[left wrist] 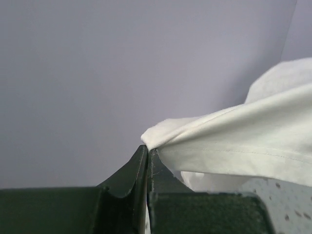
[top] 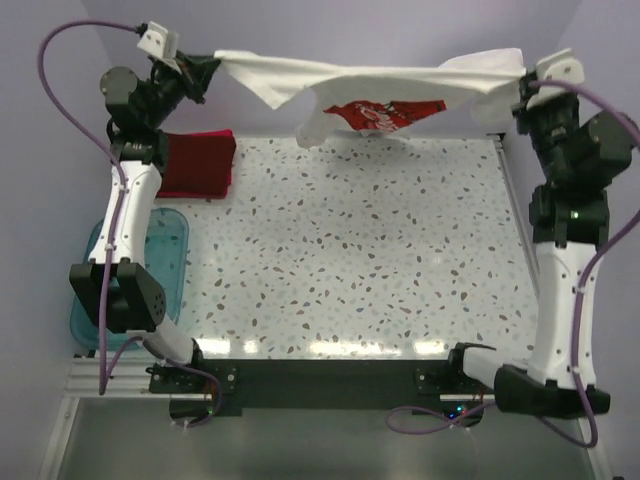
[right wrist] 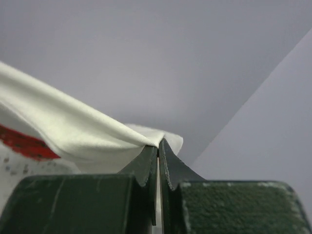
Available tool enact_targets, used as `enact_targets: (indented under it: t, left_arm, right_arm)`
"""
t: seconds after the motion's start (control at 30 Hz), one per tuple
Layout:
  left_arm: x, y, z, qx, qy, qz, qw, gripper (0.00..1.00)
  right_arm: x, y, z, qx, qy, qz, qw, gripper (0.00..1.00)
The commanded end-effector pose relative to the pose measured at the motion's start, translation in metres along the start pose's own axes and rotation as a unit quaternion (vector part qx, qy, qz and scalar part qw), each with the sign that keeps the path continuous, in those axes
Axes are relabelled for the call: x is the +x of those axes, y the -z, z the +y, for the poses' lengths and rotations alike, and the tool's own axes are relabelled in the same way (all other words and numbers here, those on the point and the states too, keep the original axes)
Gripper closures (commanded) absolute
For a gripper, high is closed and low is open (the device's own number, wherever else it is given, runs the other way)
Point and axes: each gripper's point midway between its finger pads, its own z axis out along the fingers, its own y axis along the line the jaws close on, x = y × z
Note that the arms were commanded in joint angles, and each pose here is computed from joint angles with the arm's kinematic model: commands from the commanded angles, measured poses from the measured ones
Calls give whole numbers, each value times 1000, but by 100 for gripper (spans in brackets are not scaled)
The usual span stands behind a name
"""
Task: Fold and stack the t-shirts
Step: Flatten the tshirt out
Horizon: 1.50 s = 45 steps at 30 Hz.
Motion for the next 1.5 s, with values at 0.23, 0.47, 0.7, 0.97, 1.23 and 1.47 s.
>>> enact_targets:
  t: [0.23, 0.47, 0.7, 0.97, 1.23, 1.47]
  left_arm:
    - [237, 163, -23, 31, 49, 356, 933, 100]
    - [301, 215, -13, 46, 59, 505, 860, 100]
    - [336, 279, -28, 61, 53, 595, 800, 100]
    - [351, 315, -33, 56, 50, 647, 759, 100]
    - [348, 324, -39, 71, 49, 660, 746, 100]
    - [343, 358, -61, 113, 28, 692, 712, 100]
  right_arm:
    - [127, 245, 212, -475, 80, 106, 870, 66]
    - [153, 232, 217, -466, 45, 139, 873, 24]
    - [248, 176, 228, -475, -116, 393, 779, 29]
    - [339, 111, 234, -316, -124, 506, 793, 42]
    - [404, 87, 260, -284, -94, 558, 774, 45]
    - [462, 117, 256, -289, -11, 631, 720, 50]
